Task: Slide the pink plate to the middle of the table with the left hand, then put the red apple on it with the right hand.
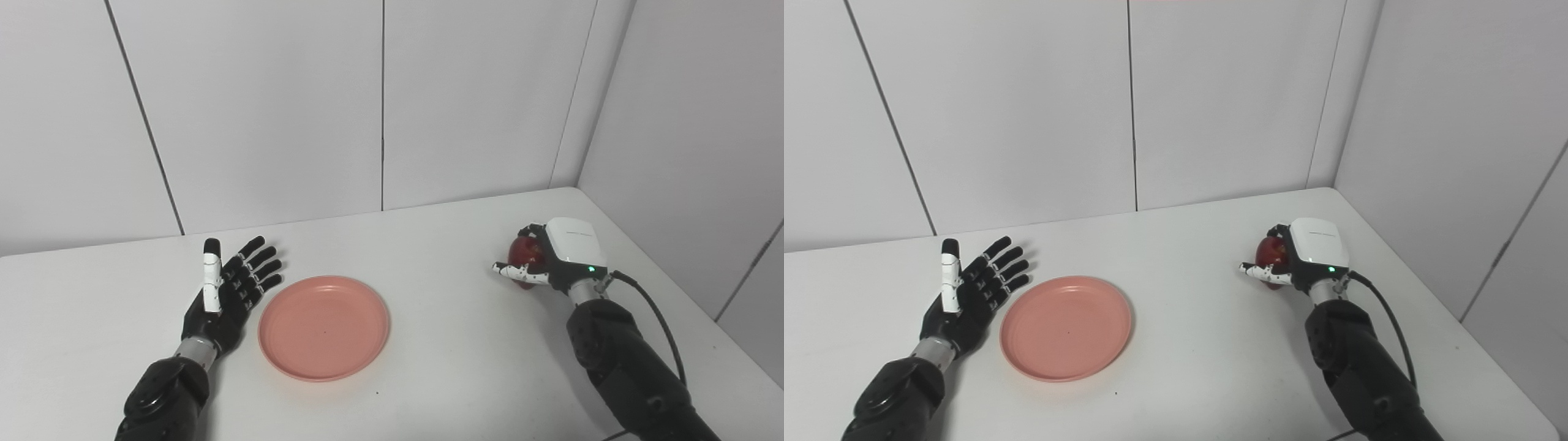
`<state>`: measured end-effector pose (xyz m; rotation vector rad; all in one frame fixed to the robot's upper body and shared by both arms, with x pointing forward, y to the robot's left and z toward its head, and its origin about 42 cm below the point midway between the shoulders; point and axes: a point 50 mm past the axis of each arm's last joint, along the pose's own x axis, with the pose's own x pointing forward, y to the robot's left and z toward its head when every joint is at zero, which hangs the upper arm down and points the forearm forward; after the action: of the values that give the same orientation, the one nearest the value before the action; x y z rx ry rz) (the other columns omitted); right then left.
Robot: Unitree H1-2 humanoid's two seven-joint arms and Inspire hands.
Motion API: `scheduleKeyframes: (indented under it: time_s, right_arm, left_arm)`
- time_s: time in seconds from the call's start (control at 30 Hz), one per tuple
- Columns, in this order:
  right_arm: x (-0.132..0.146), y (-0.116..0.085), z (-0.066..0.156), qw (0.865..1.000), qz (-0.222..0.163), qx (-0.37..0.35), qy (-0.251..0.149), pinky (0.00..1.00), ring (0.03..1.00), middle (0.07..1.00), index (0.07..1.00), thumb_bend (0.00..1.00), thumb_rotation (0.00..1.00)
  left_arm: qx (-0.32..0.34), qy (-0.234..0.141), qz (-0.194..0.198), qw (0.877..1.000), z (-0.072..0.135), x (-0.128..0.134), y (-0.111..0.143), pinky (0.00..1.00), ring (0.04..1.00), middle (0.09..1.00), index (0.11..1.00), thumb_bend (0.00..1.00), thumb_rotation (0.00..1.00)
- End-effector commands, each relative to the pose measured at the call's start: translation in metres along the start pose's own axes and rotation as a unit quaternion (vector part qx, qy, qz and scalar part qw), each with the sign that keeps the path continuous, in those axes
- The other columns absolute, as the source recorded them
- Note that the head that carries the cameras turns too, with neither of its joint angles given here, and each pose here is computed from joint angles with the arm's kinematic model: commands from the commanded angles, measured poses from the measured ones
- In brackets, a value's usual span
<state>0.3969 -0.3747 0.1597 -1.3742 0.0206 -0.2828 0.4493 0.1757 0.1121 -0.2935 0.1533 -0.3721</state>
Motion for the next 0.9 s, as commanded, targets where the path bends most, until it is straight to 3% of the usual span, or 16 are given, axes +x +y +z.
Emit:
scheduleKeyframes:
  time_s: [0.0,0.47,0.87]
  right_arm:
    - [0.0186,-0.0248,0.011,0.998,-0.057,0.007,-0.032,0.22,0.286,0.396,0.497,0.5,0.18]
    - [0.0188,-0.0183,0.0048,0.998,-0.044,0.028,-0.027,0.16,0.21,0.3,0.491,0.51,0.14]
    - [0.0197,-0.0242,0.0109,0.998,-0.032,0.053,-0.024,0.16,0.213,0.301,0.493,0.5,0.15]
  left_arm:
    - [-0.002,0.018,0.002,1.0,-0.0011,0.0003,0.0027,0.85,0.846,0.857,0.845,0.9,1.0]
    - [-0.002,0.017,0.001,1.0,-0.0003,-0.0004,0.0018,0.85,0.848,0.858,0.842,0.9,1.0]
    - [-0.003,0.018,0.0,1.0,0.0003,-0.0001,0.0012,0.85,0.848,0.86,0.842,0.9,1.0]
